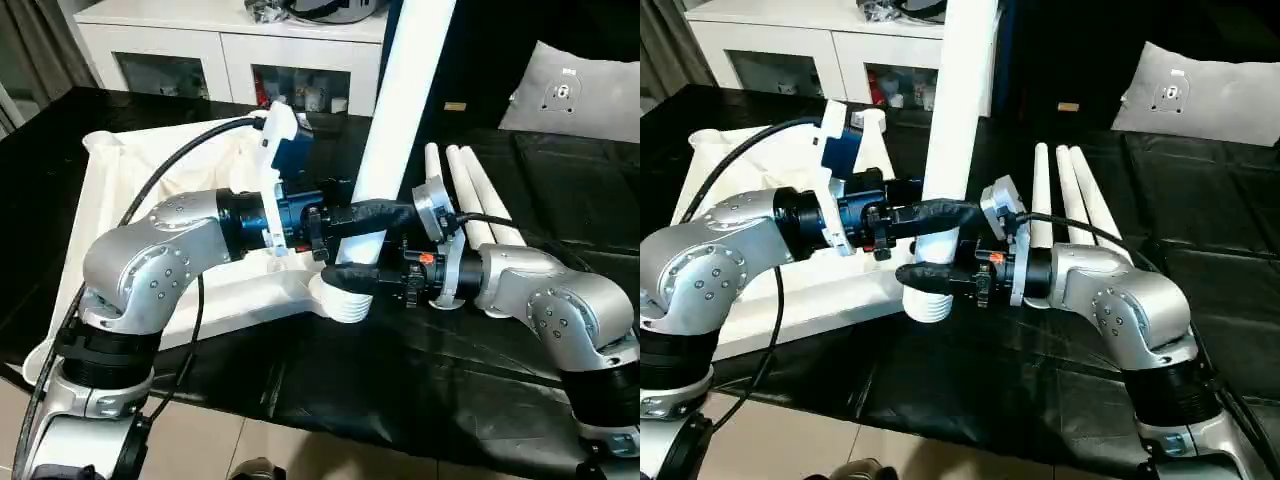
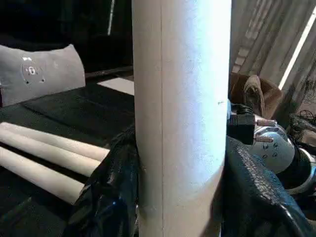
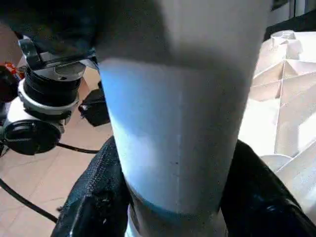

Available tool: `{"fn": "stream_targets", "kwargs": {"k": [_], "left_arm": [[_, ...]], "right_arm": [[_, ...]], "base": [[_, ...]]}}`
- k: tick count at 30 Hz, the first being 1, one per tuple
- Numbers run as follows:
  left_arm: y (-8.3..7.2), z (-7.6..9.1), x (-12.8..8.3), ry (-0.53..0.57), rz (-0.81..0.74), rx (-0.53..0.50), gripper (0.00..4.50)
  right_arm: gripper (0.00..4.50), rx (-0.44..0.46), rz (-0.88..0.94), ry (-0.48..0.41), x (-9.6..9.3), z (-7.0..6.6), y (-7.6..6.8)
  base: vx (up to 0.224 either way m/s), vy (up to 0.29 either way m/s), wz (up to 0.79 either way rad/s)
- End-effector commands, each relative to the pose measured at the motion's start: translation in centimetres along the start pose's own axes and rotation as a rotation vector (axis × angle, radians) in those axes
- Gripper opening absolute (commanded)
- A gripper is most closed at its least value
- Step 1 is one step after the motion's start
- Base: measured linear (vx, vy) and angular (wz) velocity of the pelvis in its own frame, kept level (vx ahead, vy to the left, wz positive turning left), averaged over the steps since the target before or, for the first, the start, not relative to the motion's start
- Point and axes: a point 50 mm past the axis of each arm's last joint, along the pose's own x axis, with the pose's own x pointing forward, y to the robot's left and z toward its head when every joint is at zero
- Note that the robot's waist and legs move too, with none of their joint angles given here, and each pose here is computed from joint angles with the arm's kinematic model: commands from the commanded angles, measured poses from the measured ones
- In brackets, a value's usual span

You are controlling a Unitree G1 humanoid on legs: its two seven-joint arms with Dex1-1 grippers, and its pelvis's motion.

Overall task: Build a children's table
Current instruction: Pick table leg

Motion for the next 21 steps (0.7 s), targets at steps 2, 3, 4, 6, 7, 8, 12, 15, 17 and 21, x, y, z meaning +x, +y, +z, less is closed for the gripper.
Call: {"fn": "stream_targets", "kwargs": {"k": [2,3,4,6,7,8,12,15,17,21], "left_arm": [[-0.32,0.32,0.18,0.002,-0.018,0.018,1.91],[-0.32,0.32,0.18,0.002,-0.018,0.018,1.91],[-0.3,0.33,0.16,0.002,-0.018,0.017,1.91],[-0.28,0.35,0.03,0.006,-0.021,0.019,1.91],[-0.28,0.33,-0.03,0.01,-0.024,0.021,1.91],[-0.3,0.31,-0.08,0.013,-0.026,0.023,1.91],[-0.3,0.32,-0.16,0.017,-0.032,0.026,1.91],[-0.32,0.33,-0.21,0.02,-0.037,0.026,1.91],[-0.29,0.34,-0.21,0.02,-0.037,0.026,1.91],[-0.35,0.35,-0.2,0.019,-0.042,0.025,1.91]], "right_arm": [[2.36,-0.016,-0.002,-0.01,-0.03,0.43,-0.15],[2.55,-0.016,-0.002,-0.01,-0.03,0.43,-0.15],[2.68,-0.012,0.0,-0.012,-0.04,0.44,-0.14],[2.79,0.0,0.003,-0.021,-0.14,0.52,-0.13],[2.97,0.001,0.003,-0.022,-0.19,0.54,-0.14],[2.97,0.001,0.003,-0.021,-0.23,0.55,-0.14],[3.17,0.0,0.002,-0.015,-0.28,0.55,-0.19],[3.17,-0.007,0.012,-0.013,-0.43,0.55,-0.1],[3.01,-0.011,0.022,-0.018,-0.46,0.6,-0.04],[2.76,-0.01,0.045,-0.028,-0.42,0.67,0.16]], "base": [[0.0,0.0,0.0],[0.0,0.0,0.0],[0.0,0.0,0.0],[0.0,0.0,0.0],[0.0,0.0,0.0],[0.0,0.0,0.0],[0.0,0.0,0.0],[0.0,0.0,0.0],[0.0,0.0,0.0],[0.0,0.0,0.0]]}}
